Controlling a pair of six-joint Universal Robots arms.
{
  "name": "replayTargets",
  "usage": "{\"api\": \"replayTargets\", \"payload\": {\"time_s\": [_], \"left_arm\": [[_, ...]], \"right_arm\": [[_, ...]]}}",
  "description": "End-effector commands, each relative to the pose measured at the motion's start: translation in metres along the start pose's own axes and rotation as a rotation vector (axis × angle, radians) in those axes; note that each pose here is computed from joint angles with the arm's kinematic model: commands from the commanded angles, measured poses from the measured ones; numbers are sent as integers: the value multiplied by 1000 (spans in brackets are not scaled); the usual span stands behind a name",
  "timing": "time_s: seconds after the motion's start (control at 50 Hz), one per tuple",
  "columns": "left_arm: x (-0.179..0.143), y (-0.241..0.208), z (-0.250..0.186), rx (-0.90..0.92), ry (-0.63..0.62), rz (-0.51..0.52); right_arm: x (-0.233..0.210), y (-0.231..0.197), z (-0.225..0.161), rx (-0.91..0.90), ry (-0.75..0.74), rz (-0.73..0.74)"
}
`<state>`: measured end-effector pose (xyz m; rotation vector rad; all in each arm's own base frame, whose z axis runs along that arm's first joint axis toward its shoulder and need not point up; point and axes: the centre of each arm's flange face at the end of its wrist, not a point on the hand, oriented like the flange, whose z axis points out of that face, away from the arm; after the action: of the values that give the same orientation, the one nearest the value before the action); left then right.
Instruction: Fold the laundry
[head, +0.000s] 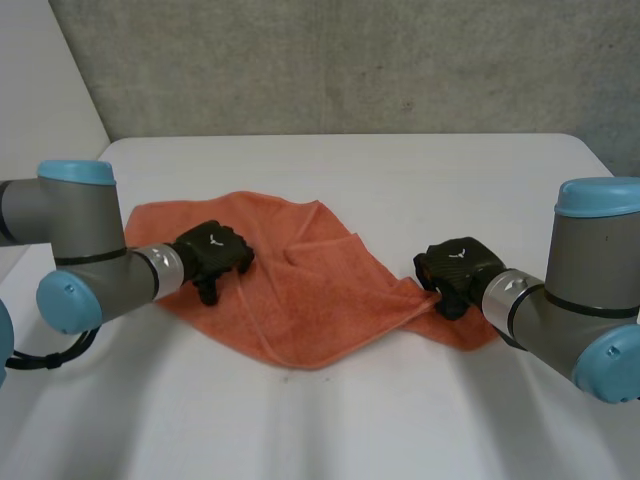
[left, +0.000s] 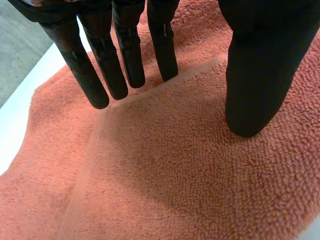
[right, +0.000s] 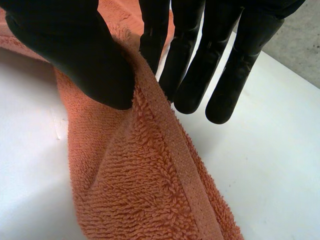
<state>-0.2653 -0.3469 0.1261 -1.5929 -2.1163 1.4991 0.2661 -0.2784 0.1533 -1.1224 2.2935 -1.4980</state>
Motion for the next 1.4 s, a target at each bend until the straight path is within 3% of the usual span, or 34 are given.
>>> {"api": "replayTargets", "payload": {"time_s": [0.02,0.16,0.32,0.54,0.76,0.96,1.04,1.08,1.1,1.14,1.16,1.2,1.22,1.26,1.28,1.32,1.4], "left_arm": [[2,4,3,-14,10,35],[-1,2,2,-15,-4,43],[-17,-20,-18,6,-116,67],[-10,-37,-75,23,-159,15],[17,-17,-123,-89,-142,-48],[20,3,-97,-151,-131,4],[-22,-16,-71,-118,-288,145],[-41,-38,-66,-64,-376,188],[-62,-64,-65,16,-478,228],[-75,-78,-67,61,-540,245],[-107,-121,-78,232,-720,300],[-122,-148,-90,348,-831,330],[-129,-158,-98,401,-882,339],[-142,-185,-121,543,-1004,350],[-145,-192,-128,585,-1033,347],[-144,-195,-135,622,-1046,332],[-131,-182,-136,611,-989,266]], "right_arm": [[0,0,0,-1,0,-2],[0,2,2,-5,-2,-1],[5,0,3,1,12,3],[18,-28,-8,46,42,-13],[4,-33,-61,-207,-106,-210],[-1,-18,-52,-287,-134,-332],[19,-33,-23,-217,-15,-365],[56,-88,-1,-17,229,-406],[56,-88,-1,-15,231,-406],[63,-105,-2,47,287,-413],[74,-138,-5,184,386,-414],[79,-193,-18,460,500,-364],[79,-193,-18,462,501,-364],[84,-225,-43,639,564,-313],[85,-225,-43,640,564,-312],[84,-250,-88,823,604,-263],[75,-241,-98,832,576,-276]]}}
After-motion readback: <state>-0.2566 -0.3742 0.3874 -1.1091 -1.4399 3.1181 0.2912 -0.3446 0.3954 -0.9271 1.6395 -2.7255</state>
